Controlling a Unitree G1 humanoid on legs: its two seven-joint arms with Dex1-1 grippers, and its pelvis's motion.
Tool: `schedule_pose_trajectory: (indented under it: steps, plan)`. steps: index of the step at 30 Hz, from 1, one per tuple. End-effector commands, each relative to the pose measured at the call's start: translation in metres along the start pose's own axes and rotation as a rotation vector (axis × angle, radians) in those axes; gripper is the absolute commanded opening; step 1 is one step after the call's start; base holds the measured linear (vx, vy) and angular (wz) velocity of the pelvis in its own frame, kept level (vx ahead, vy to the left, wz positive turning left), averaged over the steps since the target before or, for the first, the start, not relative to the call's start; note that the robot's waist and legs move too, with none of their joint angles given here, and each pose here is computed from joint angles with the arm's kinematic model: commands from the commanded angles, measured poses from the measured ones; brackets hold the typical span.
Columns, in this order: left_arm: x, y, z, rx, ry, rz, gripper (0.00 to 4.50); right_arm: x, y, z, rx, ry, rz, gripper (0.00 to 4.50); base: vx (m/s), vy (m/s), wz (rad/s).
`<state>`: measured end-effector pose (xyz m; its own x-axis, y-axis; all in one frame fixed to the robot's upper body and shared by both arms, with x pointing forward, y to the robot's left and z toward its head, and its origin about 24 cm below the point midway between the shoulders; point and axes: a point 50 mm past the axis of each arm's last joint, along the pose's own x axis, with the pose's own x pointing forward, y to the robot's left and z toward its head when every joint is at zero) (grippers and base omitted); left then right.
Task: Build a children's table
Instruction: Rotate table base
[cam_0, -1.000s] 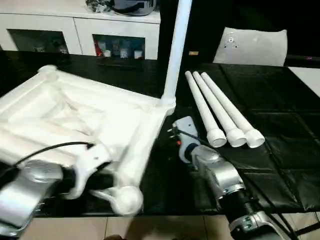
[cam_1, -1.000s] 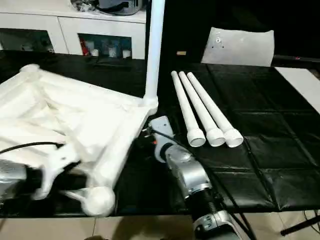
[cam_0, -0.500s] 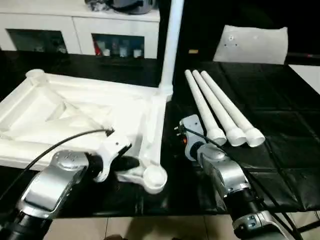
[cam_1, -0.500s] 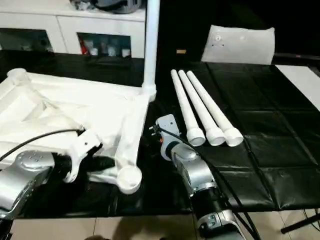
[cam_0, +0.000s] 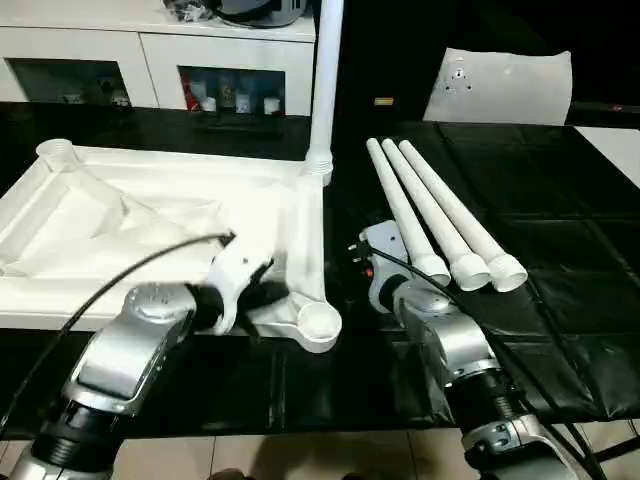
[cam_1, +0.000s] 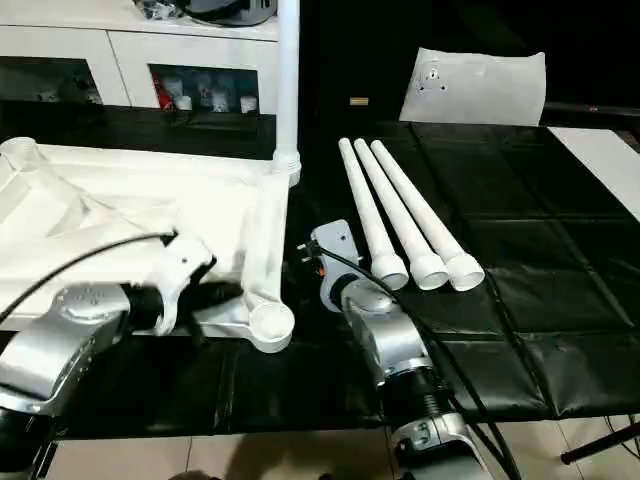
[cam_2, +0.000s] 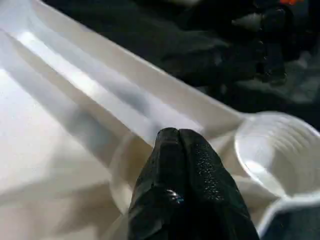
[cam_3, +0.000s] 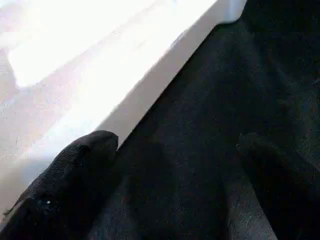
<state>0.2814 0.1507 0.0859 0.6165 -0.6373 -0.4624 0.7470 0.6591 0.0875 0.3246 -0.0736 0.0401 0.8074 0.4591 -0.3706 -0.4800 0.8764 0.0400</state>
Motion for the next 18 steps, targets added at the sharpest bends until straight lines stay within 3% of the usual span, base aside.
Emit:
schedule_pose_trajectory:
  steps: [1,7,18]
  plan:
    - [-0.003,0.007,0.013,-0.004,-0.083,0.052,0.05,-0.001,-0.007,0.038,-0.044,-0.091,-0.050,4.50,0.000,0.000,0.00]
    - [-0.017,0.006,0.031,0.022,-0.178,0.053,0.60,0.003,-0.035,0.066,-0.027,-0.011,-0.157,4.50,0.000,0.000,0.00]
    - [-0.028,-0.012,0.041,0.025,-0.203,-0.029,1.40,0.010,-0.065,0.070,0.013,0.030,-0.248,4.50,0.000,0.000,0.00]
